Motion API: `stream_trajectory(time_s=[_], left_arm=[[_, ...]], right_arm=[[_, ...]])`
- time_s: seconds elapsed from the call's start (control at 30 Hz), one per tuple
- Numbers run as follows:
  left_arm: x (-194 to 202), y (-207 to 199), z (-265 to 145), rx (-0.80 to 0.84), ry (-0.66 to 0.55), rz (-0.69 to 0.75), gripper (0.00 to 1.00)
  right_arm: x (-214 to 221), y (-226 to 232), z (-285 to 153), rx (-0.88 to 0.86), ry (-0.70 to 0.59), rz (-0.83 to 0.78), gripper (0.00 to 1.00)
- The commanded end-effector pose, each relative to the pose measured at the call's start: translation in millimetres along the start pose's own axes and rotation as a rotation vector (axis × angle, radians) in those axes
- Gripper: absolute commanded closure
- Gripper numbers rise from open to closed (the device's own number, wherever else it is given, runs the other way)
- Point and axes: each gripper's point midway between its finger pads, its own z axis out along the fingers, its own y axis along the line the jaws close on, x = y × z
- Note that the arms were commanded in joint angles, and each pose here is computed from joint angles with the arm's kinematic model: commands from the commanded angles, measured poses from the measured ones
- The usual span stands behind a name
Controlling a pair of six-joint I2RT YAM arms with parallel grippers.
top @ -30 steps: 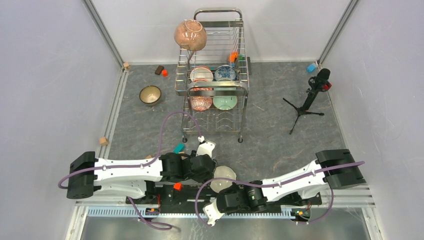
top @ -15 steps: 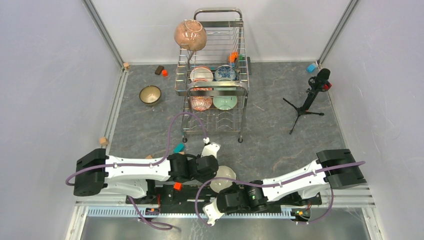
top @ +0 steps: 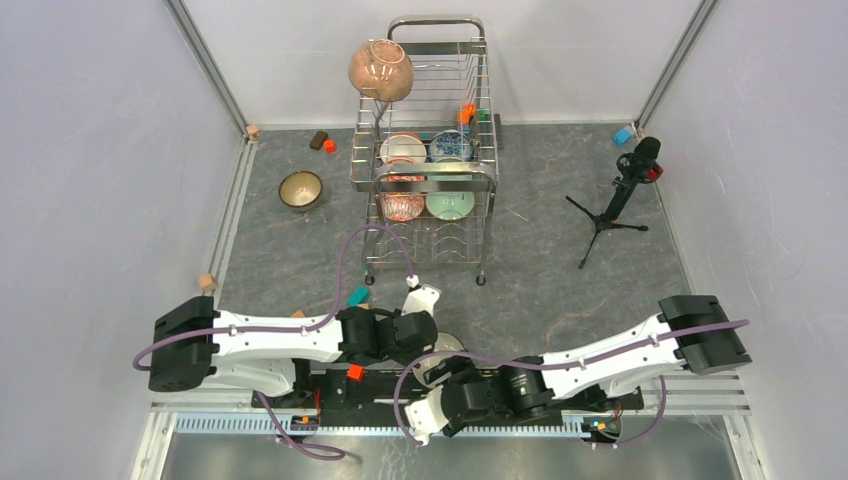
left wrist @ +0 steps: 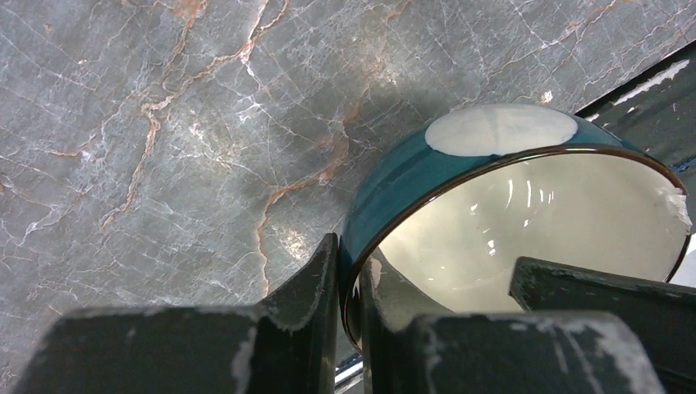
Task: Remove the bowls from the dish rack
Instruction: Place the bowl at the center of the board.
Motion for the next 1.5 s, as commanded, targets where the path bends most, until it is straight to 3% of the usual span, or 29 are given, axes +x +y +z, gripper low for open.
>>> stream_trajectory(time_s=[0.0, 0.23, 0.37, 0.5, 0.7, 0.87, 1.1, 1.47], left_arm=[[-18, -11, -8, 0.04, -0.072, -0.07, 0.98], [-24, 1, -18, 0.015, -0.121, -0.13, 0.98], [-28, 14, -28, -0.013, -0.167, -0.189, 0.98], [-30, 32, -36, -0.058, -0.219, -0.254, 0.98], [-29, 53, -37, -0.152, -0.255, -0.318, 0.98], [-29, 54, -33, -0.196, -0.244, -0.352, 0.98], [-36, 50, -30, -0.271, -0.229, -0.355, 0.98], [-41, 45, -26, -0.305, -0.221, -0.368, 0.98]], right_arm=[[-19, -13, -16, 0.058, -0.112, 0.115, 0.18], [-39, -32, -47, 0.126, -0.284, 0.354, 0.15], [-47, -63, -73, 0.263, -0.417, 0.622, 0.12], [-45, -85, -82, 0.358, -0.459, 0.897, 0.1], [-13, -103, -55, 0.445, -0.378, 1.227, 0.21], [13, -109, -34, 0.431, -0.456, 1.453, 0.35], [21, -113, -19, 0.433, -0.459, 1.526, 0.36], [30, -107, -5, 0.443, -0.383, 1.489, 0.39]])
